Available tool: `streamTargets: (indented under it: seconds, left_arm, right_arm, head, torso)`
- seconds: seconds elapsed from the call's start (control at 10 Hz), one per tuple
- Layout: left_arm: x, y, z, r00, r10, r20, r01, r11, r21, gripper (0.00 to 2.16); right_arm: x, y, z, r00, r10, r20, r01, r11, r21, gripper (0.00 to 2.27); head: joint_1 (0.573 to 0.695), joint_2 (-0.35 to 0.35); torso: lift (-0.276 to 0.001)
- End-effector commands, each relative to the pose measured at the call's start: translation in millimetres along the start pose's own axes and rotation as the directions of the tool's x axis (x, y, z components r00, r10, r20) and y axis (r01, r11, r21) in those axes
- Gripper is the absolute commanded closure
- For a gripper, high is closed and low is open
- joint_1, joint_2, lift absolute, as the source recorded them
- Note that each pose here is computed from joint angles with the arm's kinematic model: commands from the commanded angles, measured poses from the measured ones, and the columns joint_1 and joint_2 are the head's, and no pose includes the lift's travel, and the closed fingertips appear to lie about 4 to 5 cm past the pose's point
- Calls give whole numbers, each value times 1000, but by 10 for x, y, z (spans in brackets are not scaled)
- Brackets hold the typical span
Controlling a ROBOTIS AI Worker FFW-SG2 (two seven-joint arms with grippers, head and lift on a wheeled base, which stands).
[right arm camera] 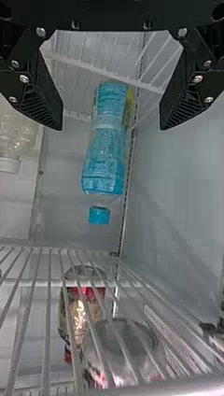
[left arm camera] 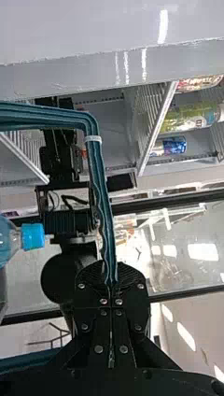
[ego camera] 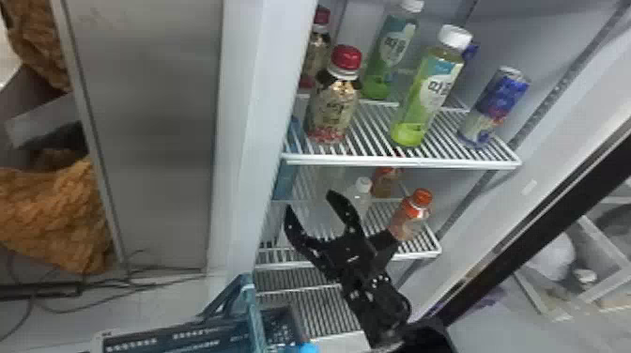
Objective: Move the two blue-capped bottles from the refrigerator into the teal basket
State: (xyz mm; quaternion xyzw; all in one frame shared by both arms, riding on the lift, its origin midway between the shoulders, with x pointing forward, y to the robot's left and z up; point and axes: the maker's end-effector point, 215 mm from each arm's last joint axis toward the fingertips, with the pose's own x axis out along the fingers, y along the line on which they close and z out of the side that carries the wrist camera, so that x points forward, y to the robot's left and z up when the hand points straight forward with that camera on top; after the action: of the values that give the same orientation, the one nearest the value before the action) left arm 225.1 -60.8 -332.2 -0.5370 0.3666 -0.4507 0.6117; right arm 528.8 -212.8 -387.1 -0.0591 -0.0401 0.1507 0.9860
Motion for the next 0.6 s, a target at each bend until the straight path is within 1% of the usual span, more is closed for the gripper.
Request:
streamTargets:
  seconds: [0.0,0.2,0.5]
  left_arm:
    - [4,-10,6,1000,-3,0,3,1000,1,1157]
    - [7,-13,7,1000,-3,-2,3,1000,3,1157]
    - [12,-12,-13,1000,-3,-8,3,1000,2,1157]
  right_arm:
    - [168,-20,-13,1000,1,-1,-1,1000,-3,225]
    - [345,-8,-51,1000,5,-8,-5,1000,1,186]
    - [534,-58,-39,1000,-16,-7,16,1000,11,147]
  head:
    - [695,-350]
    - [695,-350]
    - [695,-350]
  torso:
    - [-163]
    - [-163]
    - [-163]
